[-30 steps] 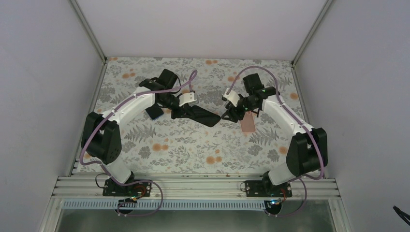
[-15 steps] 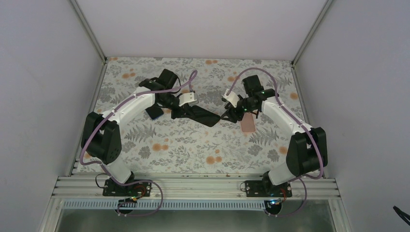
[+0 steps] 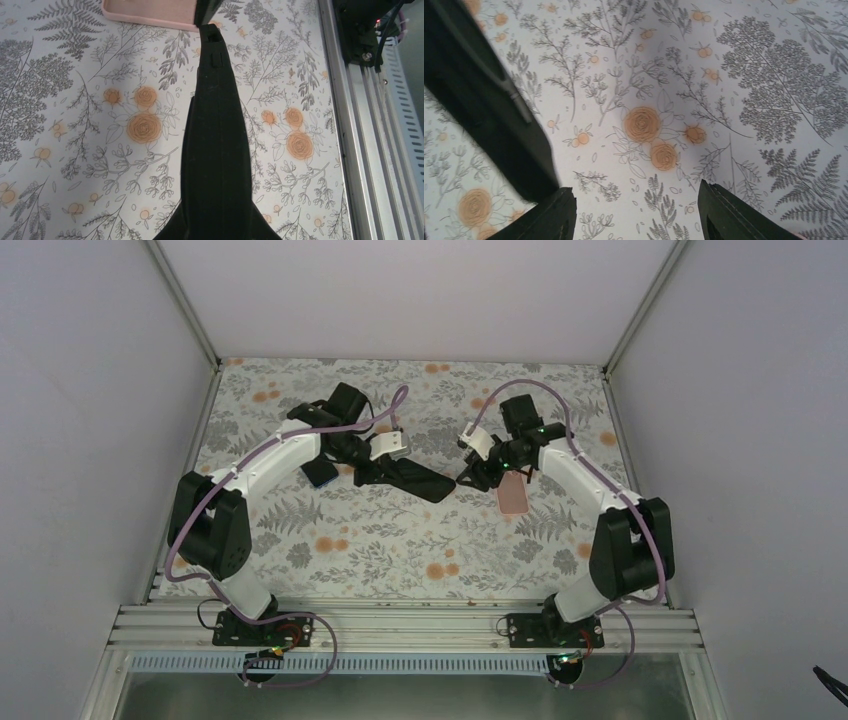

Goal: Take the phone out of the phone case

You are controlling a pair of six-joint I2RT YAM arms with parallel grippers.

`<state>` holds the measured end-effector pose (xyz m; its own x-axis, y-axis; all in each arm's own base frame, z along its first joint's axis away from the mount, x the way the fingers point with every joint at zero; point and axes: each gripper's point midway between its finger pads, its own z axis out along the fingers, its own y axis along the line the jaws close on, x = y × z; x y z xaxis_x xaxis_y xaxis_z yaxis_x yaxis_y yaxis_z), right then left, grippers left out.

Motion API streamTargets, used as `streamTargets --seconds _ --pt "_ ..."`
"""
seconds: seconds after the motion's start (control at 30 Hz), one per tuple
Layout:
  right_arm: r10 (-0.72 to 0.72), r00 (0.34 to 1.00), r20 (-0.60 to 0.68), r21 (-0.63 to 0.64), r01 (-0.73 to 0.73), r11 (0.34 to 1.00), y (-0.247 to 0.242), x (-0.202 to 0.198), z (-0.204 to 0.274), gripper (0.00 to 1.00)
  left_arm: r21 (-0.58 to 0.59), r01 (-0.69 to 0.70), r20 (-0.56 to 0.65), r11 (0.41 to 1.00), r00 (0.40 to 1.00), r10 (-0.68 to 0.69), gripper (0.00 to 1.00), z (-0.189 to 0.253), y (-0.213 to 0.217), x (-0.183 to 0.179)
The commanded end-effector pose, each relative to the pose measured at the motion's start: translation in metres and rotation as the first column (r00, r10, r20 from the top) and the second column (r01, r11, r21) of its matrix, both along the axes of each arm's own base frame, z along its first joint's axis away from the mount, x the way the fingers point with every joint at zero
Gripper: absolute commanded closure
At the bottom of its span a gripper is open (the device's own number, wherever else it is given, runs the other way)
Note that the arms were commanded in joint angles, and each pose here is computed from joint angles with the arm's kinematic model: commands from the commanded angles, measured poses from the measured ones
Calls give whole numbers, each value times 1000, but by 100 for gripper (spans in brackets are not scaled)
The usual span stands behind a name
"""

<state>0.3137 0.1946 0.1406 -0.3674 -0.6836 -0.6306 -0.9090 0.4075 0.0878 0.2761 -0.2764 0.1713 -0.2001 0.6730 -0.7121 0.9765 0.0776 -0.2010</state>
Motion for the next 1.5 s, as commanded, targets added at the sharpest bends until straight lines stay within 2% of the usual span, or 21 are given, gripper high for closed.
streamTargets --seconds 0.0,0.27,0.57,0.73,1.47 --pt "-35 998 58 -12 36 999 3 23 6 37 -112 52 25 992 998 -50 98 29 -11 -8" --pt "-11 997 71 -28 13 1000 7 21 14 36 -104 48 33 993 998 -45 98 28 -10 -8" --pt "16 997 76 -46 -12 999 -5 -8 27 33 -95 45 31 994 999 -43 98 24 -9 -6" --pt "56 998 15 -45 -55 997 1 -23 17 33 -90 41 33 995 999 -38 98 24 -9 -5" --pt "59 998 -1 -14 -59 998 12 -13 0 35 -91 42 31 995 999 -40 98 25 -10 -6"
